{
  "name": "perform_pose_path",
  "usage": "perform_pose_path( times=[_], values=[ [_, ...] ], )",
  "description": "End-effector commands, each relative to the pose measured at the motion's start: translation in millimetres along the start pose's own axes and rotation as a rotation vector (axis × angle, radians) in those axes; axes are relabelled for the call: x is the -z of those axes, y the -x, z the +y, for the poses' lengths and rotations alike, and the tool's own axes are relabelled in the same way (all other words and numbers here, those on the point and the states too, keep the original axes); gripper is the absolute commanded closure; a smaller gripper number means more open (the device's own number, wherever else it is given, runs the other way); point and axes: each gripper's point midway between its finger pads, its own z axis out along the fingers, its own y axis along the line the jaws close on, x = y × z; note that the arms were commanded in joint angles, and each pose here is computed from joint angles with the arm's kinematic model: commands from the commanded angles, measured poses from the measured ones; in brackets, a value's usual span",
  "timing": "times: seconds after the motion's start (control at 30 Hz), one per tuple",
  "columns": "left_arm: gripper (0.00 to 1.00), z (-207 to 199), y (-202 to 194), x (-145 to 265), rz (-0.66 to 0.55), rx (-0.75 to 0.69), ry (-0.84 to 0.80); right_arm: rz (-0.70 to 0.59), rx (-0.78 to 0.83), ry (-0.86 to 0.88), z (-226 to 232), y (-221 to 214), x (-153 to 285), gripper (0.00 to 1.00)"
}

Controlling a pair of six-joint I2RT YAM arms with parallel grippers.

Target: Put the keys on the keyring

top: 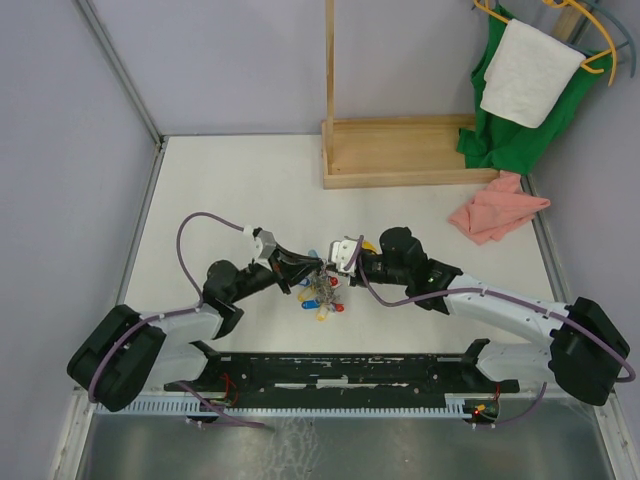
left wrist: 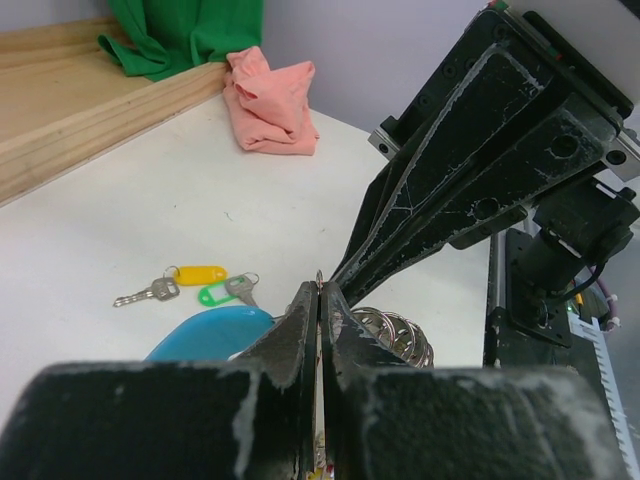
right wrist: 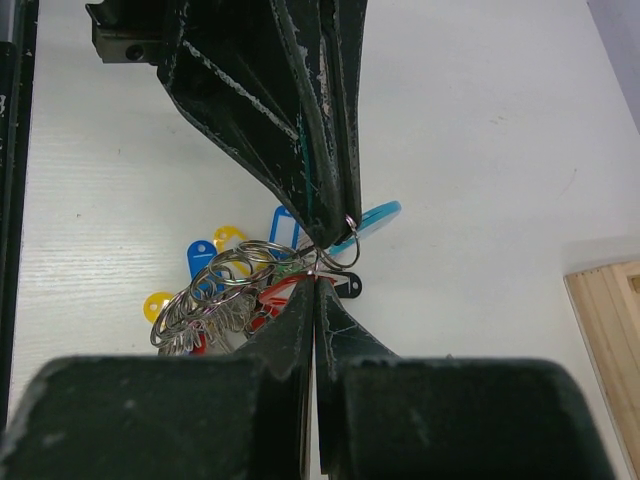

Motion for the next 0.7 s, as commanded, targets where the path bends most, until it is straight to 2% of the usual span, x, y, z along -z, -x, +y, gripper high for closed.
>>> perform_pose_path(
  times=[0.0,0.23,0.37,0.53,0.67],
  values=[
    [0.97,-16,44,-2,-0.173,-0.091,-0.067,-0.037,0.023,-0.019,-4,16,5,0.99],
    [0.80,6,38,-2,-0.110,-0.086,0.058,0.014,0.070,-0.016,-9,20,14,0.99],
    [0.76,8,41,4,-0.113,-0.145,0.083,0.041,0.092,0.004,-11,22,15,0.99],
    [0.69,12,32,5,-0.048,-0.209,0.087,0.094,0.116,0.051,-10,23,17,0.99],
    [0.67,5,32,1,-0.016,-0.225,0.038,0.135,0.137,0.073,-12,25,21,0.99]
  ],
)
